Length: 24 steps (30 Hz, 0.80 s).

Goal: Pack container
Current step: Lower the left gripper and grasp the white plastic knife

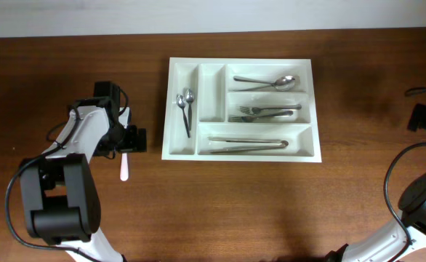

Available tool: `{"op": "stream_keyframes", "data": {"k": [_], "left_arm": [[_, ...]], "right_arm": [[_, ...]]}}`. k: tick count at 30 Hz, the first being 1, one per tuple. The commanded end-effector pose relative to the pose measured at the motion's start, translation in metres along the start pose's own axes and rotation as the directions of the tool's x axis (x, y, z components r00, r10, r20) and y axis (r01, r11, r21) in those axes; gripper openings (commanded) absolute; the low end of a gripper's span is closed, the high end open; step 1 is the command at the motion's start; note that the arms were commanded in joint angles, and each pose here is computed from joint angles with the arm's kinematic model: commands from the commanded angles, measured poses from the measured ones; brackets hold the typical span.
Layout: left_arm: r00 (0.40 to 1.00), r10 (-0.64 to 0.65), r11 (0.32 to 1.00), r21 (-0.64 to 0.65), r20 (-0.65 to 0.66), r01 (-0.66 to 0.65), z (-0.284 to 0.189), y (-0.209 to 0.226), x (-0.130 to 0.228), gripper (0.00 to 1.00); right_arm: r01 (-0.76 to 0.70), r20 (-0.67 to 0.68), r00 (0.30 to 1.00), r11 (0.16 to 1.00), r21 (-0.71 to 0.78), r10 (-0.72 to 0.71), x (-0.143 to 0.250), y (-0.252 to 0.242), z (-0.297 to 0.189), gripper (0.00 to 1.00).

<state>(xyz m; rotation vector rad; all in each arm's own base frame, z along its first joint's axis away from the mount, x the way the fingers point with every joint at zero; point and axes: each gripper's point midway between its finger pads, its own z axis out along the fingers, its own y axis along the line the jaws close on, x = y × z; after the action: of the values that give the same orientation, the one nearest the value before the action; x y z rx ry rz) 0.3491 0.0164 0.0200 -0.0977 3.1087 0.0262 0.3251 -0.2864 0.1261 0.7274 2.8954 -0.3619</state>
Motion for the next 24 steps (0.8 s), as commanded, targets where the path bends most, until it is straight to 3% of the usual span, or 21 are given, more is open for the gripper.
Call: {"op": "stream_keyframes", "data": {"k": [1, 24], "left_arm": [[0.999, -0.017, 1.000, -0.008, -0.050, 0.017, 0.0165, 0.0013, 0.0065, 0.99], [0.999, -0.017, 1.000, -0.007, -0.034, 0.017, 0.0237, 0.0010, 0.0000, 0.99]], "right_arm": [[-0.006, -0.002, 1.000, 1.000, -0.002, 0.006, 0.0010, 0.0013, 0.0003, 0.99], [-0.006, -0.002, 1.000, 1.000, -0.002, 0.006, 0.0010, 0.0013, 0.0003, 0.99]]}}
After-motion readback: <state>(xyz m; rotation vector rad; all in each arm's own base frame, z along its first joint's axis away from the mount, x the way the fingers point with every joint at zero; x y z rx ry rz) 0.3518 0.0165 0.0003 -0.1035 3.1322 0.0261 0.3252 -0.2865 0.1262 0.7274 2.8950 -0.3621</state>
